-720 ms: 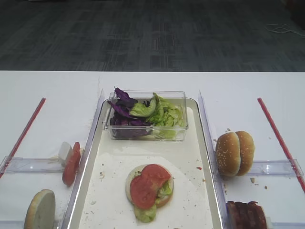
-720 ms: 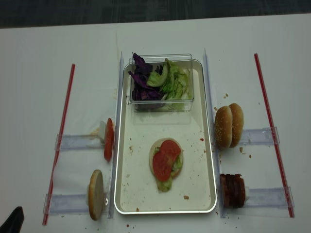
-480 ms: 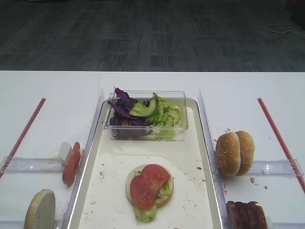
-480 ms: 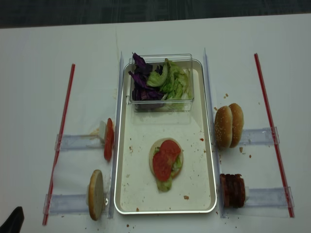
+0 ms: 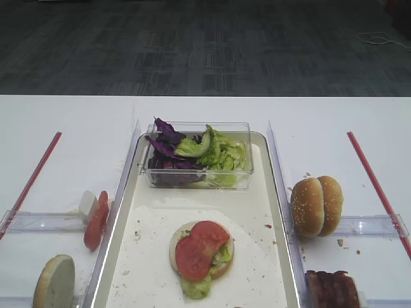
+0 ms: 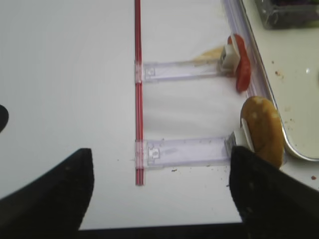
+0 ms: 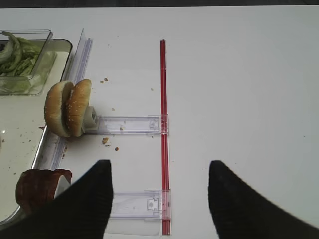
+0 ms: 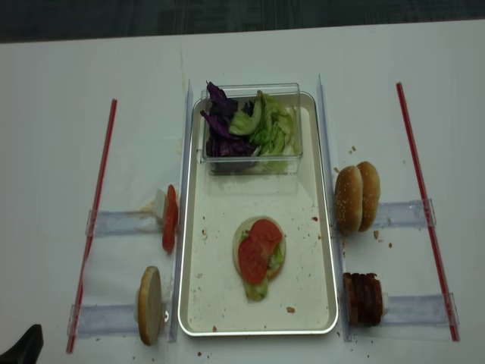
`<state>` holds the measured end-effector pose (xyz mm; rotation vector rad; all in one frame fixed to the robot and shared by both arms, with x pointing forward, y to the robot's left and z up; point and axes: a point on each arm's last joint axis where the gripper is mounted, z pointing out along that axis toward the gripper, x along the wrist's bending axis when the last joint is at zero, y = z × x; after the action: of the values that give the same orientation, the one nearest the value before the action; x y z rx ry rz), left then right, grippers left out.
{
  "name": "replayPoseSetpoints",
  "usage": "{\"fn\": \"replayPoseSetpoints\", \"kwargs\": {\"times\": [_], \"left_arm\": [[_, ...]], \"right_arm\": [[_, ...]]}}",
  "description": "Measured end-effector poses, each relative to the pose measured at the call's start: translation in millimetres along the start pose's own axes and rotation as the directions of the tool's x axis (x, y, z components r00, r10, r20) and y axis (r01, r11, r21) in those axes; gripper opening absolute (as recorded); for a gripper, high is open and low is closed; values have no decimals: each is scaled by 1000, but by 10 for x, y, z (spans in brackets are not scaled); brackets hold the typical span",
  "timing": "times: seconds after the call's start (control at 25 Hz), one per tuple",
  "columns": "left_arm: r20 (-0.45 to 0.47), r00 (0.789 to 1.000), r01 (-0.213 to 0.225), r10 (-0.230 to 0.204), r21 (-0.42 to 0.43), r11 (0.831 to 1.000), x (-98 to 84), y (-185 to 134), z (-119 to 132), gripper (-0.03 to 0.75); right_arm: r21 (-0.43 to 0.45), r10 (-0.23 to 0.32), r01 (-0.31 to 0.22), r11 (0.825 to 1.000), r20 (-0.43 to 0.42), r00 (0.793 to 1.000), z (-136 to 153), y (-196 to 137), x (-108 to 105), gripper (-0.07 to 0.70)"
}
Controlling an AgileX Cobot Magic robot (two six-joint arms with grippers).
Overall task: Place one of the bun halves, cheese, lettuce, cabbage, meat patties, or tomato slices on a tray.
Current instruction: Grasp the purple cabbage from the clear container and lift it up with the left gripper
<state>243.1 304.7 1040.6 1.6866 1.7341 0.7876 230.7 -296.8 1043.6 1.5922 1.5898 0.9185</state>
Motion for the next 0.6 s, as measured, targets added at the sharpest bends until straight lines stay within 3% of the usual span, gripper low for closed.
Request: {"fn": "replayPoseSetpoints", "kwargs": {"times": [0.08,0.2,0.28,0.4,0.6], "left_arm": [[-4,1000,-3,4,100,995,-8,84,115,551],[-9,1000,-10,13,253,967,-21,196,315,551],[-12,1000,-13,18,352,936,-29,255,462,551],[-15,1000,-16,27,492,870,-41,317,699,551],[-17,999,-21,41,640,768,-50,338,986,551]], "right_arm": [[0,0,0,1000,0,1000,0,0,0,464],[0,0,0,1000,0,1000,0,0,0,464],[0,0,0,1000,0,1000,0,0,0,464],[0,0,0,1000,0,1000,0,0,0,464],[0,0,0,1000,0,1000,0,0,0,464]]}}
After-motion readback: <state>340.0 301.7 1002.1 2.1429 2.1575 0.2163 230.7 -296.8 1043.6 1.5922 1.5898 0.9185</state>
